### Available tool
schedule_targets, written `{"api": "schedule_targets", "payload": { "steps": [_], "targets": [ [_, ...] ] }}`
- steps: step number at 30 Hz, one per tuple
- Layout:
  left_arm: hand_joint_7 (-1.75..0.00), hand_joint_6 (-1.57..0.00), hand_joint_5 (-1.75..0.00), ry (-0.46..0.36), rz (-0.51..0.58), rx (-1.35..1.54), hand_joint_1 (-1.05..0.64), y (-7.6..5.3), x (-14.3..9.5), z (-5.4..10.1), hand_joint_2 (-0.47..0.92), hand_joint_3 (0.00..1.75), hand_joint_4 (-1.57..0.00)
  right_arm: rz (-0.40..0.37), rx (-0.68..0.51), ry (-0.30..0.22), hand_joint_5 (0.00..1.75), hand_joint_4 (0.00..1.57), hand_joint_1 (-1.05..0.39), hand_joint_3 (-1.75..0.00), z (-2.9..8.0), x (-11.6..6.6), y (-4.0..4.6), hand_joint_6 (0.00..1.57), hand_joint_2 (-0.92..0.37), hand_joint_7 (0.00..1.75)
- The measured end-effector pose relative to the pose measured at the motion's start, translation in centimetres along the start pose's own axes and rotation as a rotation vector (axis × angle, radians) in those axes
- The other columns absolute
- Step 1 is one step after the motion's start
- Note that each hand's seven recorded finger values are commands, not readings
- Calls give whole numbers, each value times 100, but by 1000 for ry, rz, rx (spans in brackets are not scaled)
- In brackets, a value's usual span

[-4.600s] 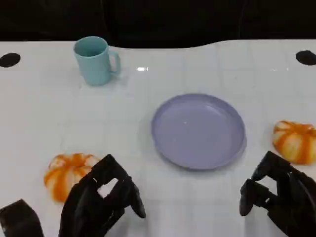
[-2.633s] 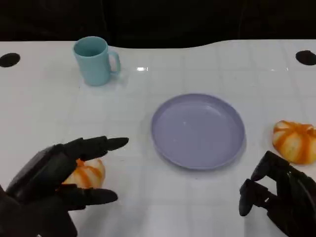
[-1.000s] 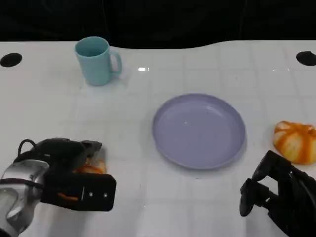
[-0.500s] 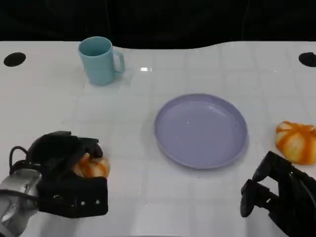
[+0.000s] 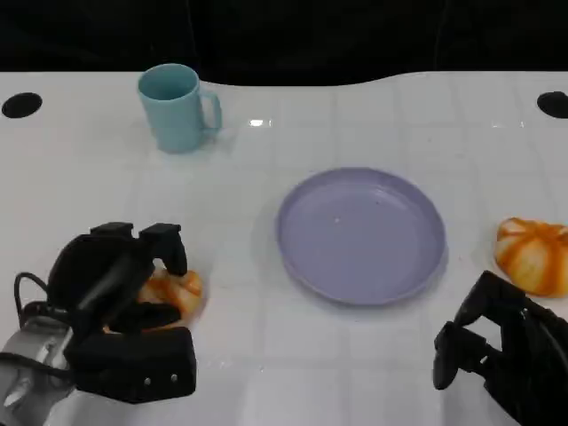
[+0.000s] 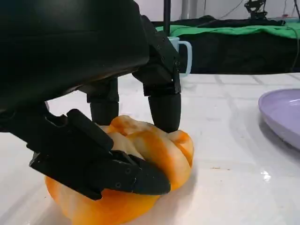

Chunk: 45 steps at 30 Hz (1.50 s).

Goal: Grasp the bread from the table and place it into the plate.

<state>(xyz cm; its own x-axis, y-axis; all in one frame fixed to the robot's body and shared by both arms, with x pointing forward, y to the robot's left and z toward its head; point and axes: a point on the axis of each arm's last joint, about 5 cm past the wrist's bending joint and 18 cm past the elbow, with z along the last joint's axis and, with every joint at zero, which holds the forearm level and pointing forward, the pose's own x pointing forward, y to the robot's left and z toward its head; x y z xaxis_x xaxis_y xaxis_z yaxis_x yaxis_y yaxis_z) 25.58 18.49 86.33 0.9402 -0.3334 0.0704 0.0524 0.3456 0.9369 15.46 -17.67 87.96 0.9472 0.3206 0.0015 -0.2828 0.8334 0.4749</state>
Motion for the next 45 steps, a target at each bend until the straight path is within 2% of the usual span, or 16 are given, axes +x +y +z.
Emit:
{"api": "schedule_targets", "payload": {
  "steps": [8,13,14,16,19,22,29,33,36,41,45],
  "targets": [
    [-175,-67,-175,-78,66,-79,-18,93,70,123,57,113,-87,-1,-1,-2,175,75,-59,-36,6,4,-6,61,-92,158],
    [-175,-63,-175,-102,79,-129,-22,192,144,192,62,91,-86,3,1,3,175,75,-60,-35,-7,8,-18,62,-92,158],
    [-175,-63,-175,-105,82,-142,-21,216,170,211,62,93,-85,3,2,3,175,75,-60,-35,-8,10,-19,62,-92,158],
    [-175,-66,-175,-115,84,-157,-19,275,230,242,57,109,-85,3,2,4,175,75,-60,-34,-10,11,-20,62,-92,158],
    [-175,-72,-175,-127,89,-192,-17,361,332,300,50,123,-89,1,4,6,175,75,-60,-34,-16,11,-23,62,-92,158],
    [-175,-71,-175,-146,90,-200,-19,415,421,373,44,126,-88,6,5,6,175,75,-60,-34,-20,14,-24,62,-92,158],
    [-175,-71,-175,-201,97,-233,-18,456,607,550,42,127,-88,2,6,5,175,74,-59,-32,-21,16,-22,62,-92,156],
    [-175,-67,-175,-227,90,-242,-15,451,698,635,43,121,-85,0,6,4,175,74,-59,-34,-22,15,-23,61,-92,157],
    [-175,-68,-175,-251,79,-245,-16,436,766,715,44,127,-85,1,6,3,175,74,-58,-35,-21,15,-22,61,-92,157],
    [-175,-70,-175,-301,99,-233,-16,453,887,884,44,133,-92,1,5,0,175,75,-59,-34,-20,13,-23,62,-92,158],
    [-175,-72,-175,-332,90,-237,-15,399,934,999,43,133,-94,1,5,0,175,75,-59,-34,-20,12,-24,62,-92,158]
  ]
}}
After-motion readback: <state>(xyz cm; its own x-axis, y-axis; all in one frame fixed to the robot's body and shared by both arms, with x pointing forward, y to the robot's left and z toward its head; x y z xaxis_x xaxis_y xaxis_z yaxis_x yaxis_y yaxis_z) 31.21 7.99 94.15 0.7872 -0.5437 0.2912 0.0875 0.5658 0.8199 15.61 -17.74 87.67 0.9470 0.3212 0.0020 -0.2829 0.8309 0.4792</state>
